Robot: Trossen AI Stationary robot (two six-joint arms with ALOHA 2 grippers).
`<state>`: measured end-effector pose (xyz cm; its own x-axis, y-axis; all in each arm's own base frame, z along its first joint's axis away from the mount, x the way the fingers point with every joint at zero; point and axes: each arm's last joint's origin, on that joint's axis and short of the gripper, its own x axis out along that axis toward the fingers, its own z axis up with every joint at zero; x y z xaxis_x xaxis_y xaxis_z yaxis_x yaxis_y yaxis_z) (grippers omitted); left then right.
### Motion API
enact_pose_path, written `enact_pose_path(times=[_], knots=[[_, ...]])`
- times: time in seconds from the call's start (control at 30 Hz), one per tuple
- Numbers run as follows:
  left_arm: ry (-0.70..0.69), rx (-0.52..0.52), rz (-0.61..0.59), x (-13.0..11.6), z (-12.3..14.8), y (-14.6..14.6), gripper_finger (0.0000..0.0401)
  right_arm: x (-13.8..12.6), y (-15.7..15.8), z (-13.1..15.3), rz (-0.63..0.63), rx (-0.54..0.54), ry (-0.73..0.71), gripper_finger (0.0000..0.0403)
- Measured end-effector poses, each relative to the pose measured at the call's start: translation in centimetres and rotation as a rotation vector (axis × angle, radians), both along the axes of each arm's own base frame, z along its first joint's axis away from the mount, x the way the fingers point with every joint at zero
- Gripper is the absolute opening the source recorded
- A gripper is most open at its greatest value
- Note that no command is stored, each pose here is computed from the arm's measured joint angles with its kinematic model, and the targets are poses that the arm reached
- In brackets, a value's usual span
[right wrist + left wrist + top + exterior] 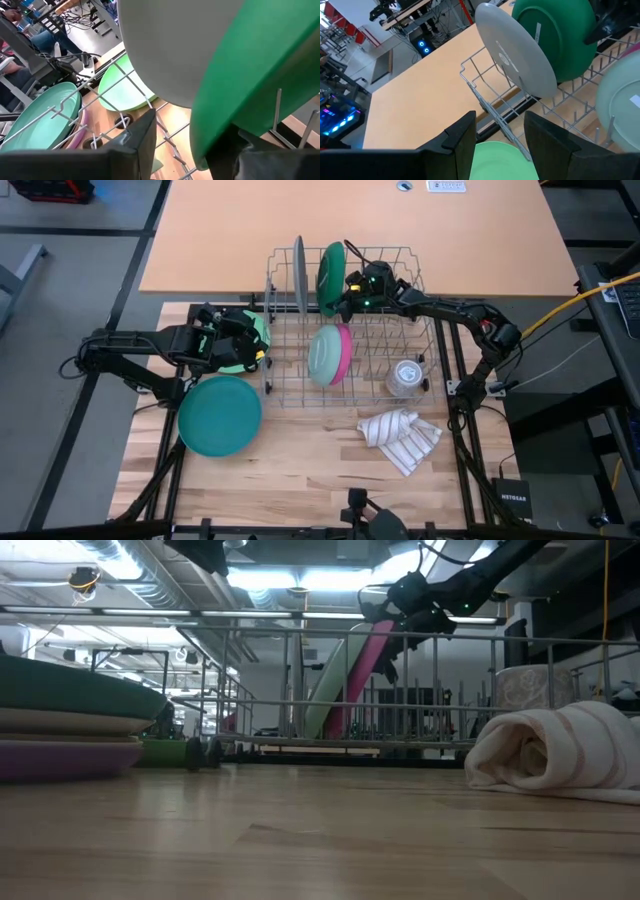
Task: Sort dishes
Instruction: Put the dark green plate in the dish rack
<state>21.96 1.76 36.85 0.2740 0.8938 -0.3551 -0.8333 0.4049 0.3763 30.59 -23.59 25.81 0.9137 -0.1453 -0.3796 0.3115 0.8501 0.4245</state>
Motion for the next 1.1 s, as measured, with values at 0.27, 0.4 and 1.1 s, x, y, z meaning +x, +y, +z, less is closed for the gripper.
enact_pose_path(times=[0.27,0.4,1.1], knots=[[0.0,0.0,0.0,0.0,0.0,0.0,0.0155,-0.1,0.0,0.3,-0.005,-0.009,-0.004,0.0151],[0.0,0.0,0.0,0.0,0.0,0.0,0.0155,-0.2,-0.2,0.2,-0.077,-0.035,0.019,0.0151],[0.007,0.001,0.0,0.0,0.0,0.0,0.0155,-0.9,0.7,2.0,-0.003,-0.019,-0.023,0.0152]])
